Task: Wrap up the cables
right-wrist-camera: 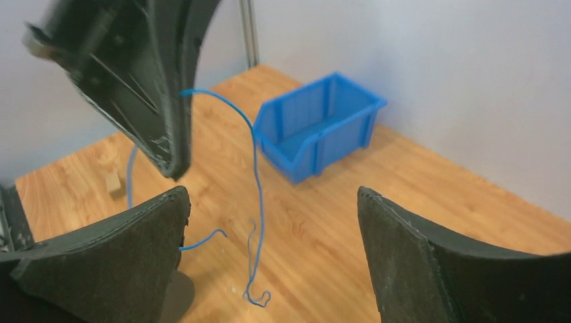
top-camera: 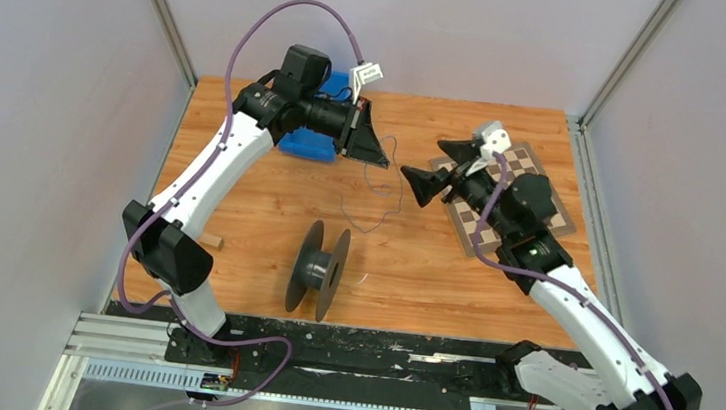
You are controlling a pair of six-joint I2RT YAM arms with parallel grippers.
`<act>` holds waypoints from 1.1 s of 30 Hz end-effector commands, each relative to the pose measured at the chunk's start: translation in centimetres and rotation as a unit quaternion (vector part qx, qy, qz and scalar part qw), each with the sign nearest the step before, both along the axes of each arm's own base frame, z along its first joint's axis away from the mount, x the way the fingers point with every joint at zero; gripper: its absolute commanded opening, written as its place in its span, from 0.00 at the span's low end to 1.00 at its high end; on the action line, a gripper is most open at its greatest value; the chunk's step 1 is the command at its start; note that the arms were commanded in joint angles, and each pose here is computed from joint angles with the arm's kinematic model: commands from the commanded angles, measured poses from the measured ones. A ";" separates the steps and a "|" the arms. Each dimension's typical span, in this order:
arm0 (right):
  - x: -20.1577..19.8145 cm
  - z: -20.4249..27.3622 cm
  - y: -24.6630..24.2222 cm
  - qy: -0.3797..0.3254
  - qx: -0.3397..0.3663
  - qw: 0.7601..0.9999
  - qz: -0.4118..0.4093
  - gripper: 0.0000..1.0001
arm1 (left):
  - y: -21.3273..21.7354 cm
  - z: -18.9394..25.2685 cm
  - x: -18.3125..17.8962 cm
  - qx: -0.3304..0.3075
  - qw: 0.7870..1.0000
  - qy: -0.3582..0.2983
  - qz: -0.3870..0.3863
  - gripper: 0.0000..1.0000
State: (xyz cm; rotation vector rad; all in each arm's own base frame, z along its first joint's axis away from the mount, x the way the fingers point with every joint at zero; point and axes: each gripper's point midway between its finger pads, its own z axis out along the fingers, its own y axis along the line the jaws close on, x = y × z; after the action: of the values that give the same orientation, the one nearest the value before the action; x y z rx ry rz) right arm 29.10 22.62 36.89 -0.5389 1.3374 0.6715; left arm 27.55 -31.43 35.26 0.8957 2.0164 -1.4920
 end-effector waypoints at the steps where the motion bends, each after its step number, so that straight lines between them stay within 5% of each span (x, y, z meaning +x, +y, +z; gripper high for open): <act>1: 0.2 -2.8 2.4 0.009 -0.024 0.998 0.058 0.95 | 0.7 -0.2 -2.3 0.012 0.999 -0.022 -0.028 0.00; 11: 1.7 -6.1 4.6 0.044 -0.023 0.995 0.090 0.90 | 0.8 -1.3 -4.1 0.008 0.998 -0.017 -0.058 0.00; 14: 2.4 -7.1 5.0 0.058 -0.013 0.994 0.088 0.79 | 0.8 -1.8 -4.3 0.009 0.998 -0.005 -0.062 0.00; 16: 2.9 -7.4 5.4 0.061 -0.003 0.994 0.090 0.61 | 0.9 -2.2 -4.4 0.012 0.998 0.000 -0.060 0.05; 19: 3.9 -7.4 5.1 0.074 0.006 0.995 0.066 0.06 | 1.3 -2.8 -4.2 0.030 0.999 0.004 -0.037 0.27; 20: 4.0 -7.4 4.9 0.083 0.009 0.995 0.057 0.01 | 1.7 -3.4 -3.7 0.053 0.999 0.002 -0.012 0.37; 25: 5.3 -7.5 1.4 0.126 0.029 0.990 -0.048 0.00 | 4.9 -5.9 -2.4 0.159 0.980 0.017 0.119 0.62; 33: 4.6 -8.4 -0.6 0.143 0.036 0.986 -0.075 0.00 | 12.1 -8.6 -5.0 0.273 0.923 0.036 0.270 0.72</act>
State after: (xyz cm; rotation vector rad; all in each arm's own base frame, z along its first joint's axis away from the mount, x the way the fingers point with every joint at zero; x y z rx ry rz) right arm 34.08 23.08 28.04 -0.3529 1.6049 0.6970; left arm 23.53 -23.24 27.50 0.5975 2.4307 -0.9164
